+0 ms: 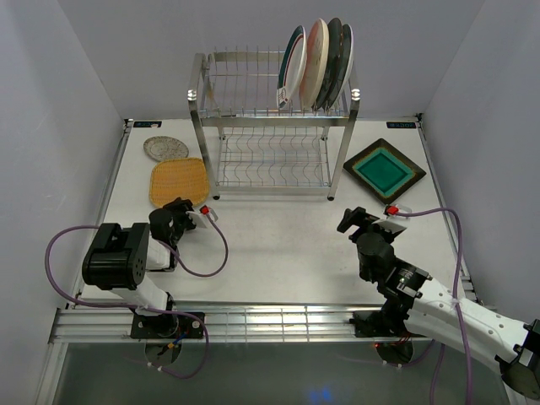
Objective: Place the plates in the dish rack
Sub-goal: Pick up the plate at the center of the board.
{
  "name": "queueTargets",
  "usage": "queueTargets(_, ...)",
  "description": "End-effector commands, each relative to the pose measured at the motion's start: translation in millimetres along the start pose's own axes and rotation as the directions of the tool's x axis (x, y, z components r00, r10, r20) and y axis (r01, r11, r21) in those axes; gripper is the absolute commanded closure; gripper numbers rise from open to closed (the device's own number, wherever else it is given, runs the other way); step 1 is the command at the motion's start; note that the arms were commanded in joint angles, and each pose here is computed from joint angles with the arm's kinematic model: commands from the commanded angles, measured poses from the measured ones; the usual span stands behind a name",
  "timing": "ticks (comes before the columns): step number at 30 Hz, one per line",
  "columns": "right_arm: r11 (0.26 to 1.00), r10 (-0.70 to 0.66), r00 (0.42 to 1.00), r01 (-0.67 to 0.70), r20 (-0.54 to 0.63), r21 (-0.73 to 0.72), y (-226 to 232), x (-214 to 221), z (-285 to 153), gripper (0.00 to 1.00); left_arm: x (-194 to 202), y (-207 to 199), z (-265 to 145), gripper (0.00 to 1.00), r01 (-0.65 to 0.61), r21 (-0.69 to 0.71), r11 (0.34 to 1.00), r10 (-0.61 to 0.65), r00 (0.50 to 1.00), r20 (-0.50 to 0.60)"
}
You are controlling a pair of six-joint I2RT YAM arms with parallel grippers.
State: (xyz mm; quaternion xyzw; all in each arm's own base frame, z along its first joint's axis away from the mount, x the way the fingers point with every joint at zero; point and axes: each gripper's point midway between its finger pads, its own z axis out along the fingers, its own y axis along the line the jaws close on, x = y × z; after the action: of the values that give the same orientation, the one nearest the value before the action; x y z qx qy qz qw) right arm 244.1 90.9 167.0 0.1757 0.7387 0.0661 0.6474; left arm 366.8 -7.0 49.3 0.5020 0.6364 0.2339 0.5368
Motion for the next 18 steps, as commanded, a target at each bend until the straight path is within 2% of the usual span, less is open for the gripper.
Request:
queueTargets(1,1.000,0.026,0.999,-0.026,0.026,0.000,0,-5,1,0.07,-10,4,4,0.49,-0.015,0.037,0.999,0.013,0.999,0.041)
queueTargets(6,1.000,0.027,0.999,-0.027,0.026,0.002,-1,-5,2,0.07,-12,-3,4,0.60,-0.020,0.100,0.995,0.015,0.999,0.047)
queueTargets(7,1.000,0.026,0.999,-0.026,0.025,-0.001,-1,-5,1,0.07,-11,-8,3,0.63,-0.026,0.123,0.992,0.021,0.999,0.042)
queueTargets(8,1.000,0.028,0.999,-0.028,0.025,0.000,-1,-5,2,0.07,-12,-5,4,0.71,-0.035,0.122,0.992,0.029,0.999,0.044)
queueTargets(11,1.000,0.024,0.999,-0.024,0.023,-0.002,-1,-5,2,0.07,-10,-7,3,0.77,-0.039,0.146,0.989,0.034,0.999,0.034)
queueTargets(14,1.000,0.031,0.999,-0.031,0.025,-0.003,-1,-6,2,0.07,-9,-12,0,0.76,-0.058,0.165,0.985,0.054,0.998,0.030)
queueTargets(18,1.000,0.031,0.999,-0.031,0.025,-0.004,-2,-6,2,0.07,-7,-21,-8,0.68,-0.093,0.182,0.979,0.089,0.996,0.032)
